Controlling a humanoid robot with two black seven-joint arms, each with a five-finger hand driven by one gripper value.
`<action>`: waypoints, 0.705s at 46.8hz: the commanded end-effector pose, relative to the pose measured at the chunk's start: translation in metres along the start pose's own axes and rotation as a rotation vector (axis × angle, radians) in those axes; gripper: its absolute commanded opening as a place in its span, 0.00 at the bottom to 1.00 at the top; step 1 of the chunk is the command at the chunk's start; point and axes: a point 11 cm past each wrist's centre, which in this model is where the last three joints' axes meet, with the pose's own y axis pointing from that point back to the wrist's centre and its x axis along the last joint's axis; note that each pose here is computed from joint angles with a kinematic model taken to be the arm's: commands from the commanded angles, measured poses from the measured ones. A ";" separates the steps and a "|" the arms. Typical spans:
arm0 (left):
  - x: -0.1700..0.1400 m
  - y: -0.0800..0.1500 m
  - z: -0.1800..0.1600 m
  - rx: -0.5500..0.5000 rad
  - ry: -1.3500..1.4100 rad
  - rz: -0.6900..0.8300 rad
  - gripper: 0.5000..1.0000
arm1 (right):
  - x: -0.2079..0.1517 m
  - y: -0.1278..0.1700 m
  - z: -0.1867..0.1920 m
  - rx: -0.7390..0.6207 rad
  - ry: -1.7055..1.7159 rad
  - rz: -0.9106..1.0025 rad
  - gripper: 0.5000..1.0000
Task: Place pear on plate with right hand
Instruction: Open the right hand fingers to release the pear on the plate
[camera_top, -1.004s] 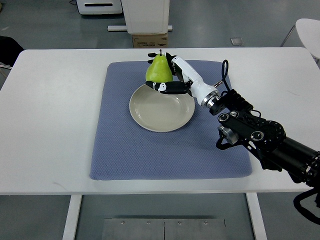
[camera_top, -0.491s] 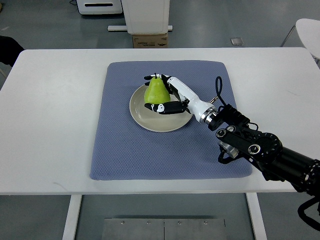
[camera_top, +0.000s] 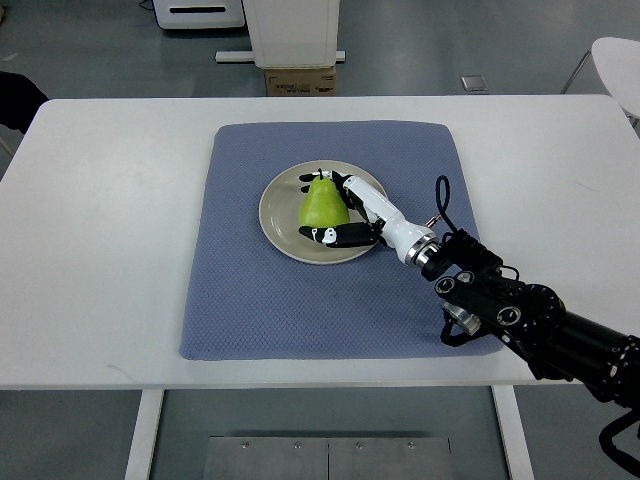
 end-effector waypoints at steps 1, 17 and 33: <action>0.000 0.000 0.000 0.000 -0.002 0.000 1.00 | 0.000 0.000 0.001 -0.002 0.000 0.000 0.00; 0.000 0.000 0.000 0.000 0.000 0.000 1.00 | 0.001 0.000 0.000 -0.001 0.000 0.001 0.15; 0.000 0.000 0.000 0.000 -0.002 0.000 1.00 | 0.001 0.000 0.000 0.000 -0.001 0.002 0.57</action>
